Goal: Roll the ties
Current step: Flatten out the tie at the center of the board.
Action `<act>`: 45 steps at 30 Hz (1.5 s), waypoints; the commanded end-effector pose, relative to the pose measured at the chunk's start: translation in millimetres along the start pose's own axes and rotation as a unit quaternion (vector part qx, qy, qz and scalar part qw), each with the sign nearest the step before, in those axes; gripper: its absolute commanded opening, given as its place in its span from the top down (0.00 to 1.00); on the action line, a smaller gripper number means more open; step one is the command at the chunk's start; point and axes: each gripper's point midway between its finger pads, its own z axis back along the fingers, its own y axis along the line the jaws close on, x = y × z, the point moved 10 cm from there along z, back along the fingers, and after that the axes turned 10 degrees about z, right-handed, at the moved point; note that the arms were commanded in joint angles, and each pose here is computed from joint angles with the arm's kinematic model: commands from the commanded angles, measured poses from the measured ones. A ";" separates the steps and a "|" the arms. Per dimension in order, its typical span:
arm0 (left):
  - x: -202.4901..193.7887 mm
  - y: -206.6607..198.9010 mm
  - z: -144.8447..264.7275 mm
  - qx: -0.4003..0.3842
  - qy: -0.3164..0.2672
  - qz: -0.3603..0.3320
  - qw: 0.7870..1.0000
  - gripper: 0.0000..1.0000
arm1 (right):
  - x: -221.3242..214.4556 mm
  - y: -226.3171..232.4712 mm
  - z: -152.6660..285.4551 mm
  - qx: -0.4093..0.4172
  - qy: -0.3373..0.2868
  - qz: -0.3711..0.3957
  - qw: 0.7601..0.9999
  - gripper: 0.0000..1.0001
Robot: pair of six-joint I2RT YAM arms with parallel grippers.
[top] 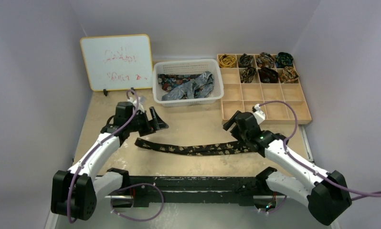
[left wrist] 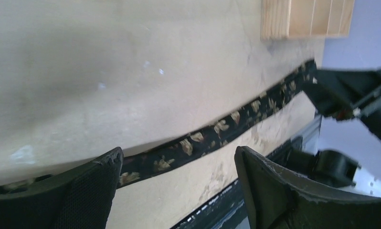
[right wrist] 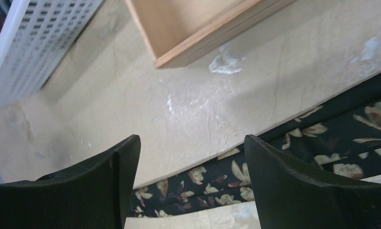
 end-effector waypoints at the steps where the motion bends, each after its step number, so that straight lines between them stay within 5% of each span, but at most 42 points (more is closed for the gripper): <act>1: -6.7 -29.4 -10.0 -0.067 0.039 -0.091 0.993 0.15 | 0.9 -11.6 -10.8 -0.005 0.012 -0.037 0.999 0.19; 6: -16.9 -33.7 -18.8 -0.075 0.066 -0.096 0.990 0.15 | -8.5 -26.3 -29.7 -0.079 0.040 -0.045 0.995 0.25; 21: -22.2 -24.2 -25.4 -0.062 0.090 -0.084 0.991 0.15 | -20.8 -36.1 -38.0 -0.126 0.081 -0.017 0.989 0.36; 31: -31.8 -21.6 -22.1 -0.092 0.085 -0.055 0.991 0.14 | -22.7 -34.8 -17.3 -0.071 0.104 -0.017 0.992 0.32; 37: -29.6 -20.0 -23.3 -0.069 0.091 -0.064 0.991 0.15 | -37.3 -44.6 -24.7 -0.107 0.142 -0.025 0.984 0.32; 45: -27.0 -25.5 -17.2 -0.073 0.071 -0.067 0.993 0.14 | -24.0 -38.2 -20.9 -0.129 0.120 -0.030 0.984 0.33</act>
